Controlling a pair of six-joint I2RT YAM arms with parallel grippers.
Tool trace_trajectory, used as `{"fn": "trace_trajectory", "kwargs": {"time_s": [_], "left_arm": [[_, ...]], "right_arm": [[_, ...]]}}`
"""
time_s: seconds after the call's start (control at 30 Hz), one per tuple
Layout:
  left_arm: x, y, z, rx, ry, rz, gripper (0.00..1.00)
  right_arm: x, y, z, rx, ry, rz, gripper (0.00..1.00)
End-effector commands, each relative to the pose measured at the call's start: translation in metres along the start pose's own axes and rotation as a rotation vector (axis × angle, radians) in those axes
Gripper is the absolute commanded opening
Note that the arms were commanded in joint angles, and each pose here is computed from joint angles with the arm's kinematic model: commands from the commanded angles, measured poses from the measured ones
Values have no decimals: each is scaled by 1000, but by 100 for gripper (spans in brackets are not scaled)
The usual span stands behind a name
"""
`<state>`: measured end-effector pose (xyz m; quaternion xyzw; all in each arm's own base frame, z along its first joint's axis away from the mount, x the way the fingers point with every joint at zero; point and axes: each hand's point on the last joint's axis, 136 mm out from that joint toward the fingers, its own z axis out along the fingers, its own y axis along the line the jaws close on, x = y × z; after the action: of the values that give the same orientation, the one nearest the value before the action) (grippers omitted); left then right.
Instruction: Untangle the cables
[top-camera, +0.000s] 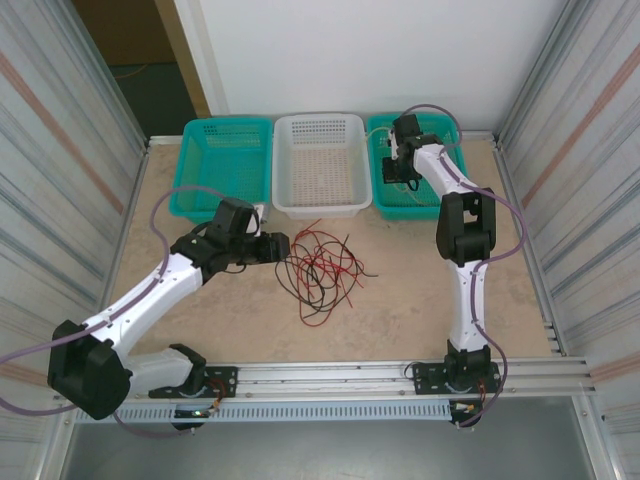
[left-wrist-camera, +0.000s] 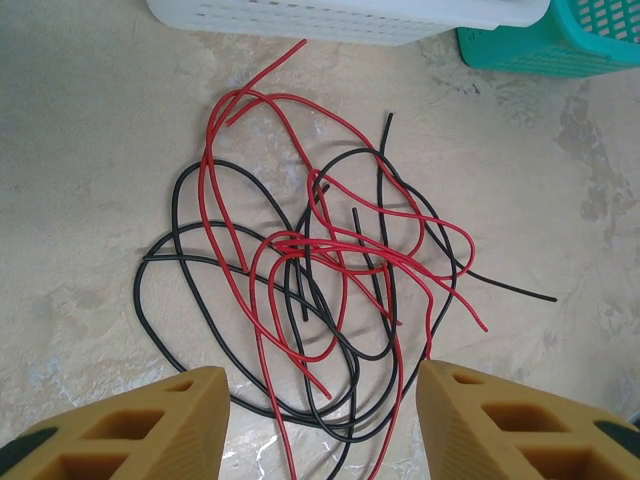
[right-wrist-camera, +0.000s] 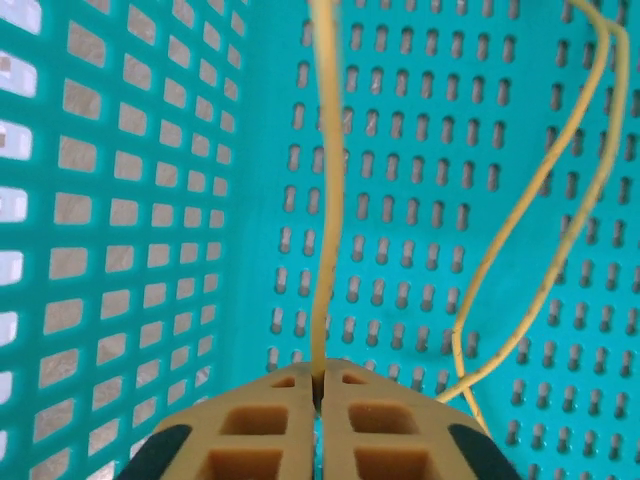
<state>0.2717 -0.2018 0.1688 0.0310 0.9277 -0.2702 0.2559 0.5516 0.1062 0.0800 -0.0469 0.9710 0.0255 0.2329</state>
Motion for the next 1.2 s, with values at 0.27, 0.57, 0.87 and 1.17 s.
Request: {"fn": "trace_trajectory", "kwargs": {"time_s": [0.27, 0.57, 0.87, 1.17], "left_arm": [[-16, -12, -9, 44, -54, 27, 52], [-14, -13, -9, 63, -58, 16, 53], [-17, -18, -9, 76, -46, 10, 60], [-9, -16, -16, 87, -45, -23, 59]], "right_arm": [[-17, -19, -75, 40, -164, 100, 0], [13, -57, -74, 113, -25, 250, 0], [-5, -56, -83, 20, -57, 358, 39], [37, 3, -183, 70, -162, 239, 52]]}}
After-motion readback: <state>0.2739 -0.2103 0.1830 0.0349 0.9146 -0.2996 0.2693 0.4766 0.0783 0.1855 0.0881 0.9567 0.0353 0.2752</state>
